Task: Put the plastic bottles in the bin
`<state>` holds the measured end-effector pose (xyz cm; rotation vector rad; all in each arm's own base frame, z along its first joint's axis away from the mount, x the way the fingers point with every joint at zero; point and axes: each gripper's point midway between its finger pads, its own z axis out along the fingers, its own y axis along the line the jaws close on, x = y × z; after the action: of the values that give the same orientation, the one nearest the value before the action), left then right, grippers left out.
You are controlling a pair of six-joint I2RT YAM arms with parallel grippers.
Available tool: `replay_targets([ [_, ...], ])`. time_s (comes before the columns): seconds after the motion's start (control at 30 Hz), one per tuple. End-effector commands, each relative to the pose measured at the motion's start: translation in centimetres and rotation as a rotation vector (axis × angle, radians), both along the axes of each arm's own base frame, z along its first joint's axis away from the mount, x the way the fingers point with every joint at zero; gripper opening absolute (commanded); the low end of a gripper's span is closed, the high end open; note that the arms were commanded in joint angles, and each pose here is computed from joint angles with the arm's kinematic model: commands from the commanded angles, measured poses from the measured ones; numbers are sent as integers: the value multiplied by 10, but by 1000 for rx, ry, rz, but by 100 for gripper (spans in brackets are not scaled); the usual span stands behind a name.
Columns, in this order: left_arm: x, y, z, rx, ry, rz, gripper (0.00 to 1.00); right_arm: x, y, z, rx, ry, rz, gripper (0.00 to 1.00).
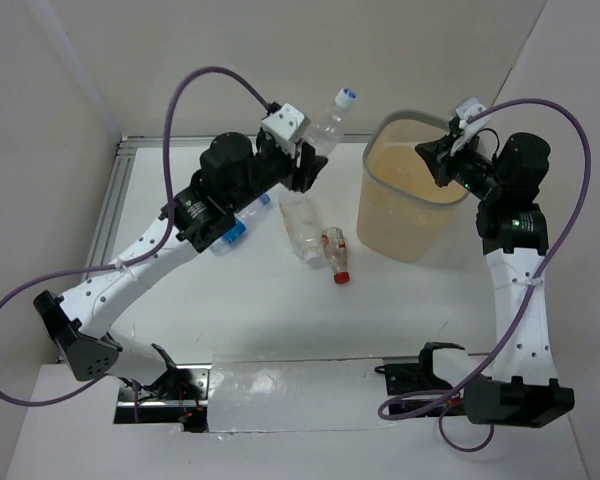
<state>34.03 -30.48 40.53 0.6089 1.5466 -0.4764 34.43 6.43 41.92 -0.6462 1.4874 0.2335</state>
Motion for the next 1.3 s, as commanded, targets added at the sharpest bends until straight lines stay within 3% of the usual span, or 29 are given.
replay_targets([
  [0.0, -18, -51, 77, -251, -102, -234, 0, -40, 24, 15, -24, -31, 156, 7],
  [0.27, -3, -130, 110, -503, -108, -467, 0, -73, 25, -10, -19, 29, 151, 7],
  [0.47, 21, -168, 104, -685, -80, -521, 0, -100, 24, -25, -25, 50, 121, 7],
  [0.6, 42, -189, 102, -708, -56, -519, 3, -113, 25, -41, -27, 78, 123, 9],
  [0.7, 46, -198, 95, -699, -24, -497, 43, -118, 25, -51, -30, 98, 124, 37],
  [0.73, 51, -200, 86, -694, -9, -479, 60, -119, 25, -53, -40, 100, 126, 51],
  [0.77, 53, -199, 76, -676, 3, -462, 86, -122, 26, -58, -46, 118, 140, 64],
  [0.8, 55, -196, 75, -670, -4, -437, 94, -122, 27, -64, -67, 120, 157, 79],
  [0.83, 50, -188, 84, -679, -12, -430, 100, -122, 29, -75, -90, 151, 192, 81],
  [0.93, 59, -172, 91, -673, -15, -402, 100, -123, 34, -93, -103, 206, 249, 81],
  [1.03, 62, -163, 100, -656, -33, -385, 100, -123, 38, -107, -121, 236, 306, 74],
  [1.27, 37, -89, 144, -600, -139, -276, 100, -112, 60, -150, -209, 325, 390, 71],
])
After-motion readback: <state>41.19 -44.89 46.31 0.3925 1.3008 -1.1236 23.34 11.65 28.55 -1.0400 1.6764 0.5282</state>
